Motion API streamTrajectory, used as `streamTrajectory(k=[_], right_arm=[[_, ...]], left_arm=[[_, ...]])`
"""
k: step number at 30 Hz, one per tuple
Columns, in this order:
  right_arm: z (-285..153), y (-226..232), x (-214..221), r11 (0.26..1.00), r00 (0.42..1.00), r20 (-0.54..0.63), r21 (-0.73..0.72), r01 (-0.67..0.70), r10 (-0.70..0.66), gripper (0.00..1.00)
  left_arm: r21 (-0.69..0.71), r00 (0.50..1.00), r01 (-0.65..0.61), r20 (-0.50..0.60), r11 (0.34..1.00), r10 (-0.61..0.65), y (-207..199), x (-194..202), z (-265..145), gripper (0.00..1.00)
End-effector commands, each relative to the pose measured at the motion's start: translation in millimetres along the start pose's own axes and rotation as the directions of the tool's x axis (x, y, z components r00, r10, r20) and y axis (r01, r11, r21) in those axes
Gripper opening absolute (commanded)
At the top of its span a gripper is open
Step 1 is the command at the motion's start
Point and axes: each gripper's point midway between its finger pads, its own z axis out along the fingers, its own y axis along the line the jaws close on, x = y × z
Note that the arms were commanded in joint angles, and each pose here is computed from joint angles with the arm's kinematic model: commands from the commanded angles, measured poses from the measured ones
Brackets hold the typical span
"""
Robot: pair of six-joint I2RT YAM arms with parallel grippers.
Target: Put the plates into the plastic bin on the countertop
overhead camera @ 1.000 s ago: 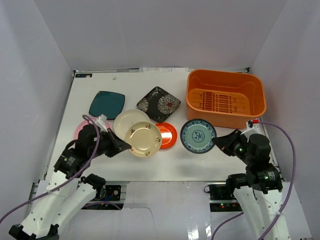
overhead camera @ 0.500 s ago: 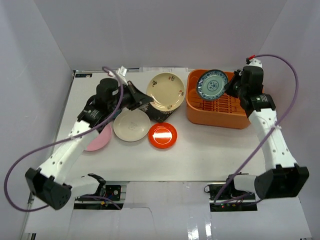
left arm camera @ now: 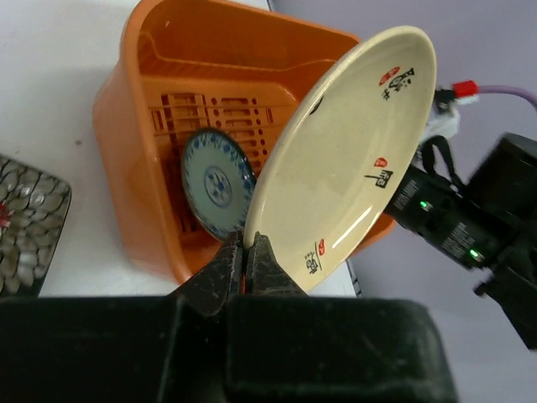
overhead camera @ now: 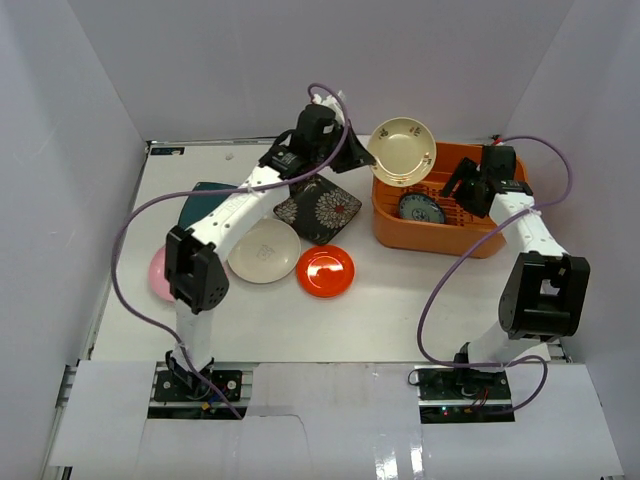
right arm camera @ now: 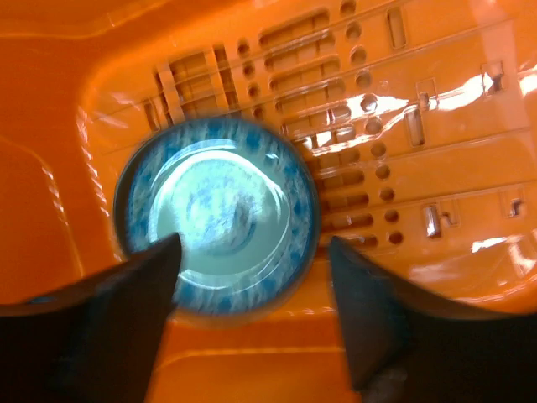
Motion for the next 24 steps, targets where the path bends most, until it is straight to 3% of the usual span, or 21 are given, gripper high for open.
streamTrajectory(k=[1,5,9,11,14,17,18,20,22,24], right_arm=[[-29,14,-53,0.989,0.983,0.152,-0.124,-0.082,0.100,0.80],[-92,-8,-102,0.974,0.923,0.322,-0.154,-0.169,0.211,0.78],[-157,-17,-120,0.961,0.833,0.486,-0.211,-0.181,0.264,0.51],[-184,0,-115,0.946,0.817,0.508,-0.295,-0.132,0.272,0.47],[-191,20,-96,0.916,0.849,0.456,-0.394,-0.079,0.269,0.49],[-194,36,-71,0.894,0.878,0.415,-0.448,-0.030,0.237,0.54],[-190,39,-59,0.888,0.891,0.391,-0.460,-0.026,0.229,0.57],[-202,57,-41,0.863,0.904,0.381,-0.505,0.031,0.191,0.61],[-205,73,-10,0.836,0.932,0.335,-0.544,0.070,0.139,0.63],[-200,75,15,0.837,0.945,0.309,-0.540,0.082,0.107,0.64]], left_arm=[[0.012,0.999,-0.050,0.021,0.999,0.050,-21,-7,18,0.00],[0.010,0.998,-0.052,-0.036,0.999,0.052,-25,18,56,0.00],[0.008,0.997,-0.036,-0.070,0.999,0.036,-19,38,87,0.00],[0.013,0.996,-0.035,-0.087,0.999,0.036,-18,50,101,0.00],[0.016,0.993,-0.031,-0.112,0.999,0.033,-17,66,113,0.00],[0.005,0.991,-0.021,-0.130,1.000,0.021,-11,77,120,0.16],[0.004,0.991,-0.018,-0.135,1.000,0.018,-10,80,120,0.28],[0.016,0.991,-0.007,-0.135,1.000,0.009,-12,81,121,0.41],[0.041,0.993,-0.013,-0.120,0.999,0.018,-21,74,117,0.63],[0.075,0.997,-0.050,-0.060,0.996,0.055,-39,51,104,0.72]])
